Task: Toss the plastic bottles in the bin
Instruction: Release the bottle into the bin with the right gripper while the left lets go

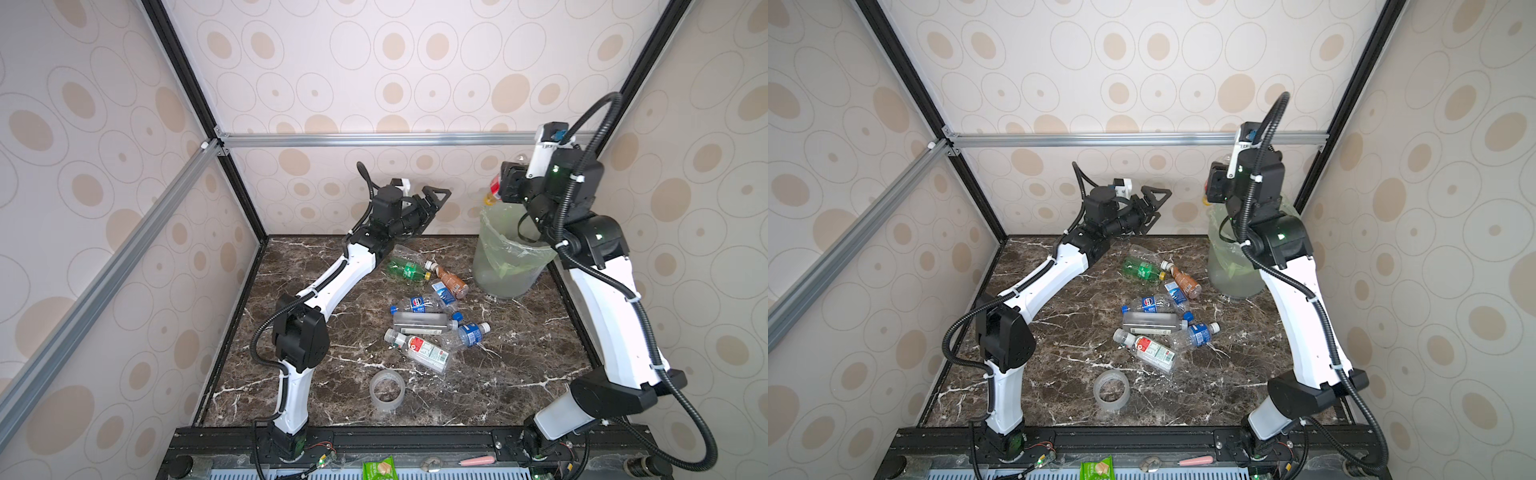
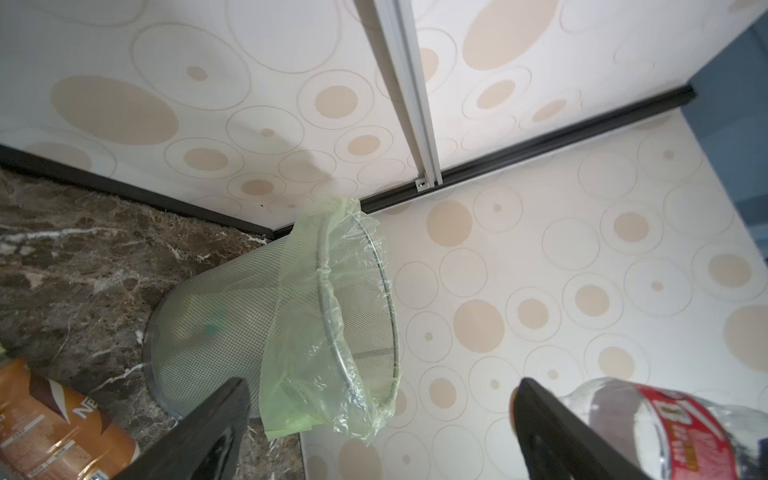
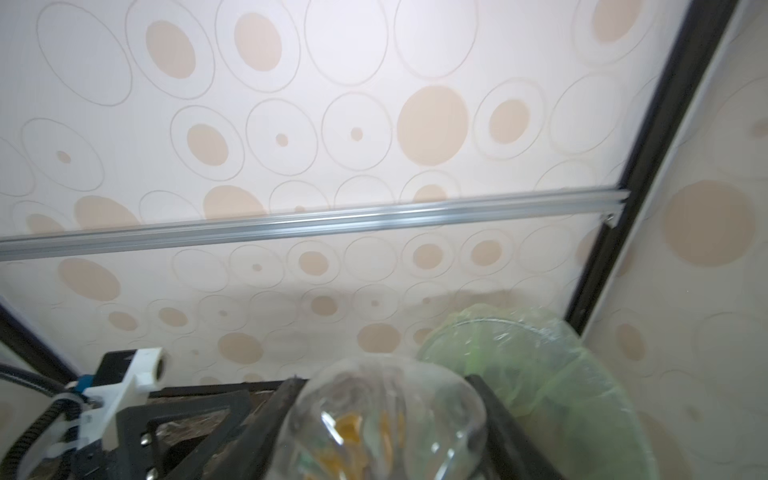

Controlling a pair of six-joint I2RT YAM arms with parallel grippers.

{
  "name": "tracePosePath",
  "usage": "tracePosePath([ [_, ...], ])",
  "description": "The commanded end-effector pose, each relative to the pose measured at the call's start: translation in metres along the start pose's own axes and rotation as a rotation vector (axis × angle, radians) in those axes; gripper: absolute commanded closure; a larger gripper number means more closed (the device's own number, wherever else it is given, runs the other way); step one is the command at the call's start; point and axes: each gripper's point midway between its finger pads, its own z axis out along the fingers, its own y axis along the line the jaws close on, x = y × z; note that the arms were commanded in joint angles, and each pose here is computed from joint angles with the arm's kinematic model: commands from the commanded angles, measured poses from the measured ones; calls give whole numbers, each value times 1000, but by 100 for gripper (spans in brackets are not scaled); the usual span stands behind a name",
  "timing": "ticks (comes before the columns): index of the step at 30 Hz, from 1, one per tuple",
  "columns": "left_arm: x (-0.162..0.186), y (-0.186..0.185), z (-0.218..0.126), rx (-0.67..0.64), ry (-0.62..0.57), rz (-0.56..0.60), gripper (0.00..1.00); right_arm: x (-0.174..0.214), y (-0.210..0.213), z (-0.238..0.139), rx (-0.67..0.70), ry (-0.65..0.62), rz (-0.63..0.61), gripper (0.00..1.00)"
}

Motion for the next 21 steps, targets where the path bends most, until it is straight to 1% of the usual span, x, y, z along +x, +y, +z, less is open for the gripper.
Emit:
tracePosePath([
  [1,3,-40,-5,16,-2,249,1,-36,-36,-28,151,-96,-141,60],
  [5,17,-66,-8,80,6,372,1,-60,-56,-46,237,-166,-191,60],
  [7,22,-72,-11,101,1,414,1,-59,-65,-43,264,-161,-199,60],
  [9,25,-80,-15,112,-11,457,1,-45,-73,-31,270,-120,-188,60],
  [10,25,-84,-18,118,-16,482,1,-31,-79,-20,272,-84,-176,60],
  [12,28,-90,-22,121,-21,517,1,7,-93,8,273,-1,-131,60],
  [13,29,-90,-24,114,-27,528,1,34,-101,26,274,65,-102,60],
  [14,29,-90,-25,108,-28,533,1,64,-106,43,271,137,-79,55],
  [15,30,-88,-26,100,-25,536,1,90,-110,56,268,203,-62,43],
  [16,30,-86,-26,85,-24,537,1,114,-114,65,272,274,-47,22],
  [17,30,-84,-28,73,-21,539,1,130,-114,70,269,327,-39,3],
  [18,30,-82,-28,65,-18,540,1,133,-112,69,263,341,-33,0],
  [19,31,-80,-30,58,-17,541,1,129,-111,66,255,323,-20,0],
  [21,32,-79,-32,49,-17,548,1,109,-112,57,248,250,1,0],
])
